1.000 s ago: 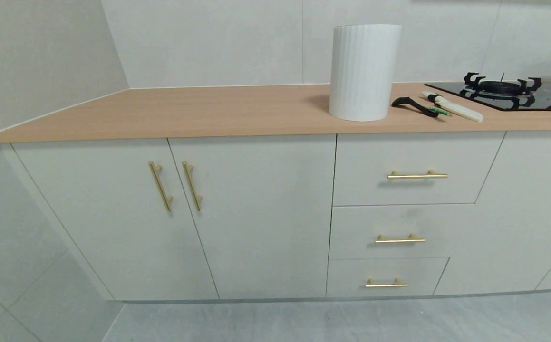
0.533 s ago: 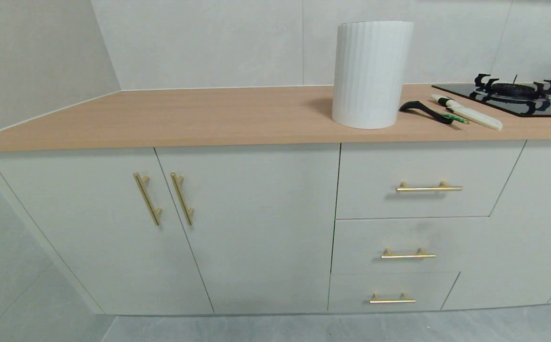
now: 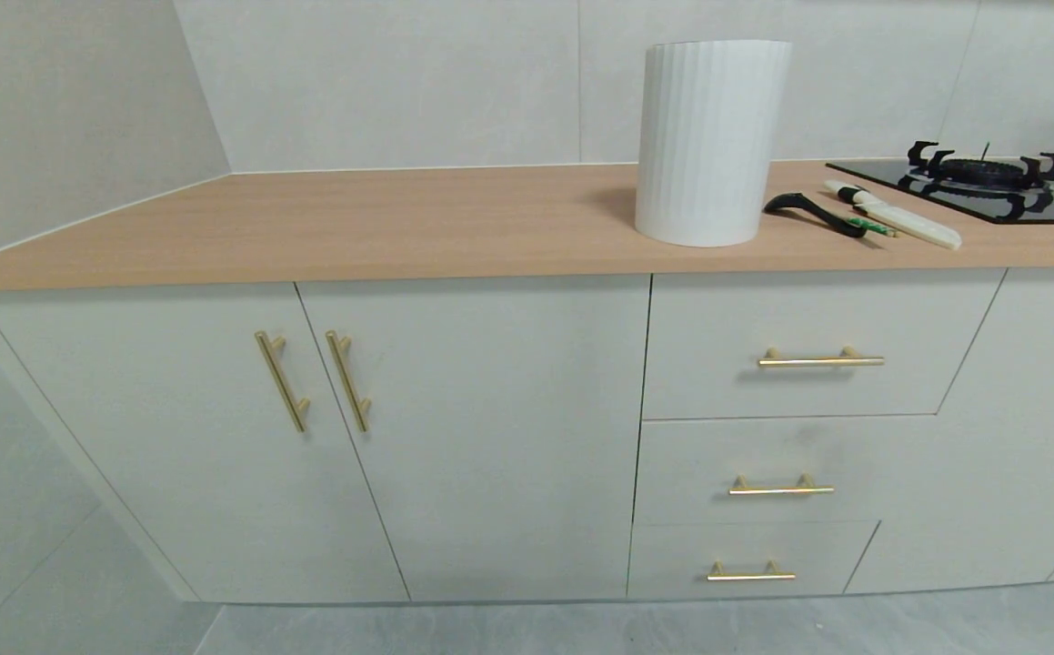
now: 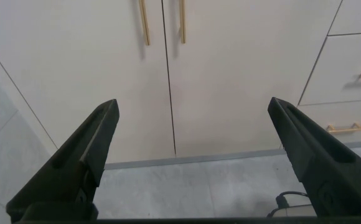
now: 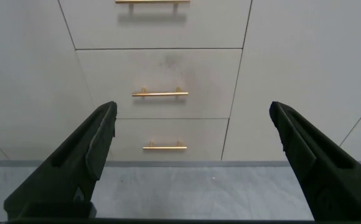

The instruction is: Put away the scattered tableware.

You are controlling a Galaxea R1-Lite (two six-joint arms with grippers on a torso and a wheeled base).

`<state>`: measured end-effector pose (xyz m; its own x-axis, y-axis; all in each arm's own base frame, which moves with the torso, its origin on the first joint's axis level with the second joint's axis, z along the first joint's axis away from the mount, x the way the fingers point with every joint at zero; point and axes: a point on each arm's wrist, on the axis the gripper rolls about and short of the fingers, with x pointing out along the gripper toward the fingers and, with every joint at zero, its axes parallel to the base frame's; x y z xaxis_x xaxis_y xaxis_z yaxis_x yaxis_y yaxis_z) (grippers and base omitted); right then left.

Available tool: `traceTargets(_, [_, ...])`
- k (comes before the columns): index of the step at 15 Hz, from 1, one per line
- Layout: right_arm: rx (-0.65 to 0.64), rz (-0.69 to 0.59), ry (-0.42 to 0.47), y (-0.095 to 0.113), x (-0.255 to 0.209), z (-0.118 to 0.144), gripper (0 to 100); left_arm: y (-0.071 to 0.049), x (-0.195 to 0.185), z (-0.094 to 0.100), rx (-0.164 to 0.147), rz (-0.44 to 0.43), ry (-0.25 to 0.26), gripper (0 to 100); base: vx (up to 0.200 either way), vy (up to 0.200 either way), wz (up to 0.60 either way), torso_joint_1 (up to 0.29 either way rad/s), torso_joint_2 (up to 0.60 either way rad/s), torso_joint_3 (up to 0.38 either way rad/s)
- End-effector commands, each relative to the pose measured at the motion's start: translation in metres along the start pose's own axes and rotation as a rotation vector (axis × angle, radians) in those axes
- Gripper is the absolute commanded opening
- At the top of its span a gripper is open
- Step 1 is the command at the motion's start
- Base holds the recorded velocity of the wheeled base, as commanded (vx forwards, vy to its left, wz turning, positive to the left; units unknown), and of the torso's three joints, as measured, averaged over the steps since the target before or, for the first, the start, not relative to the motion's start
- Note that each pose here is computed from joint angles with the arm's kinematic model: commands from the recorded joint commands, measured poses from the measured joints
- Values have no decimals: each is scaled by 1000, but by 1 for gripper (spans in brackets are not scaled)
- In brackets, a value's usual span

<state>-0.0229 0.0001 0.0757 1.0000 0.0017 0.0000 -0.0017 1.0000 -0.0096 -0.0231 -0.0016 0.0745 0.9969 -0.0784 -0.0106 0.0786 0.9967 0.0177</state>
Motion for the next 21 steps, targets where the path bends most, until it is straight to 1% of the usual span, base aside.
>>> traceTargets(1, [-3,1,0,0,0,0,100,0,0,0,1,0,2,100,0,0,0,0,0,0])
traceTargets(2, [-6,1,-3,0,0,1,100,0,0,0,0,0,2,100,0,0,0,0,0,0])
traceTargets(3, [3,4,-68,0,-5,16,100,0,0,0,0,0,2,100,0,0,0,0,0,0])
traceTargets(4, [16,14,-114,0,-9,32,100,0,0,0,0,0,2,100,0,0,0,0,0,0])
traceTargets(5, [32,28,-98,0,-7,45,100,0,0,0,0,0,2,100,0,0,0,0,0,0])
traceTargets(7, [18,66,12,1,7,49,100,0,0,0,0,0,2,100,0,0,0,0,0,0])
traceTargets(8, [18,77,31,1,10,51,100,0,0,0,0,0,2,100,0,0,0,0,0,0])
traceTargets(9, [22,116,104,2,21,60,100,0,0,0,0,0,2,100,0,0,0,0,0,0])
traceTargets(10, [25,130,135,2,26,63,100,0,0,0,0,0,2,100,0,0,0,0,0,0])
traceTargets(11, [32,153,224,3,44,73,100,0,0,0,0,0,2,100,0,0,0,0,0,0])
traceTargets(12, [37,154,286,3,59,80,100,0,0,0,0,0,2,100,0,0,0,0,0,0])
traceTargets(13, [39,155,322,3,68,82,100,0,0,0,0,0,2,100,0,0,0,0,0,0])
traceTargets(14, [41,161,386,3,91,90,100,0,0,0,0,0,2,100,0,0,0,0,0,0])
traceTargets(15, [42,165,410,4,100,91,100,0,0,0,0,0,2,100,0,0,0,0,0,0])
traceTargets(17, [38,180,475,7,133,92,100,0,0,0,0,0,2,100,0,0,0,0,0,0])
traceTargets(20, [30,205,579,15,184,81,100,0,0,0,0,0,2,100,0,0,0,0,0,0])
traceTargets(21, [26,205,599,17,197,76,100,0,0,0,0,0,2,100,0,0,0,0,0,0])
